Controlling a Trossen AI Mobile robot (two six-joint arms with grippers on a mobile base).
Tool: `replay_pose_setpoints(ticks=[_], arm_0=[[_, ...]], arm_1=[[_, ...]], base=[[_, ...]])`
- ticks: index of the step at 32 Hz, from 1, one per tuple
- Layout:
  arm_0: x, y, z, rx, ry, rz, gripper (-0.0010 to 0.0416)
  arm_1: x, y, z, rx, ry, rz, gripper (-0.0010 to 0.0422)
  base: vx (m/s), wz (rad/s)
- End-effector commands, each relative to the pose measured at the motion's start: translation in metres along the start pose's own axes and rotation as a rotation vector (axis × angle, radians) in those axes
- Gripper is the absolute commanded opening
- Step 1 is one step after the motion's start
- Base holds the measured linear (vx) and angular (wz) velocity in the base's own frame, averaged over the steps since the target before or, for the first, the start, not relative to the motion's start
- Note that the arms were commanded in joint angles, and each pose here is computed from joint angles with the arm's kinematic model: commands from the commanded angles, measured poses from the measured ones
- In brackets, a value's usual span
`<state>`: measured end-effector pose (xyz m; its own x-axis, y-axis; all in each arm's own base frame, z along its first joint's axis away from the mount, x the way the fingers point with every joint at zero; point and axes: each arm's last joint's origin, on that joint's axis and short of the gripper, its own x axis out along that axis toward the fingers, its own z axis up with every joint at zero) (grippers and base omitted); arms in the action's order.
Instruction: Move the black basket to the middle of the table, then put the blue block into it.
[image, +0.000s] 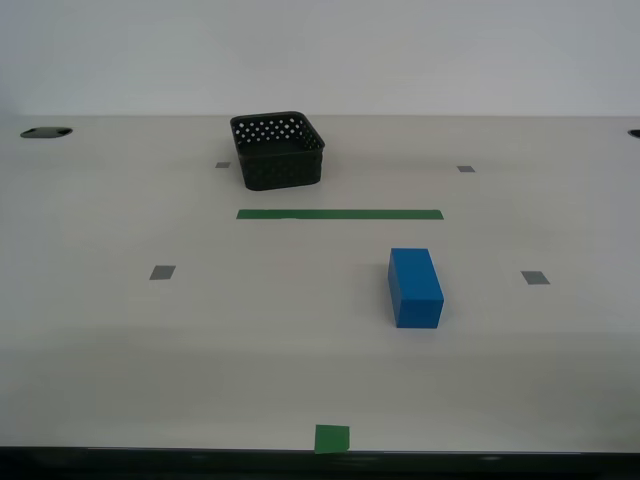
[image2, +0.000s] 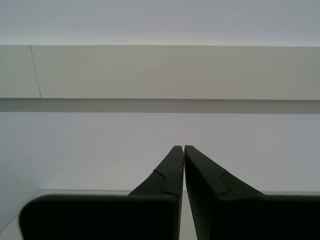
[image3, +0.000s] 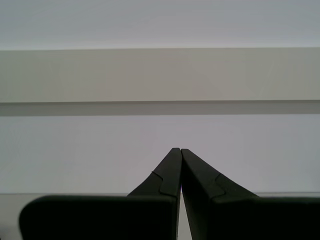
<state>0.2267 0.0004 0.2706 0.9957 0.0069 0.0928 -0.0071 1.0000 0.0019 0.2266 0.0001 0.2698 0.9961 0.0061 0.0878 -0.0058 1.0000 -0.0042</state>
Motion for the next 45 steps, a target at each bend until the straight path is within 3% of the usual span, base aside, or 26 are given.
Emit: replay_pose_setpoints(ticks=[1,45], arm_0=[[0.0001,0.0,0.0005,0.0,-0.004,0.0,0.0],[0.0001,0.0,0.0005,0.0,-0.003,0.0,0.0001]], arm_1=[[0.0,-0.0001,0.0005,0.001,-0.003,0.0,0.0],[0.0014,0.0001,0.0059,0.001,-0.021,0.008,0.0]], base=[[0.0,0.0],[0.0,0.0]])
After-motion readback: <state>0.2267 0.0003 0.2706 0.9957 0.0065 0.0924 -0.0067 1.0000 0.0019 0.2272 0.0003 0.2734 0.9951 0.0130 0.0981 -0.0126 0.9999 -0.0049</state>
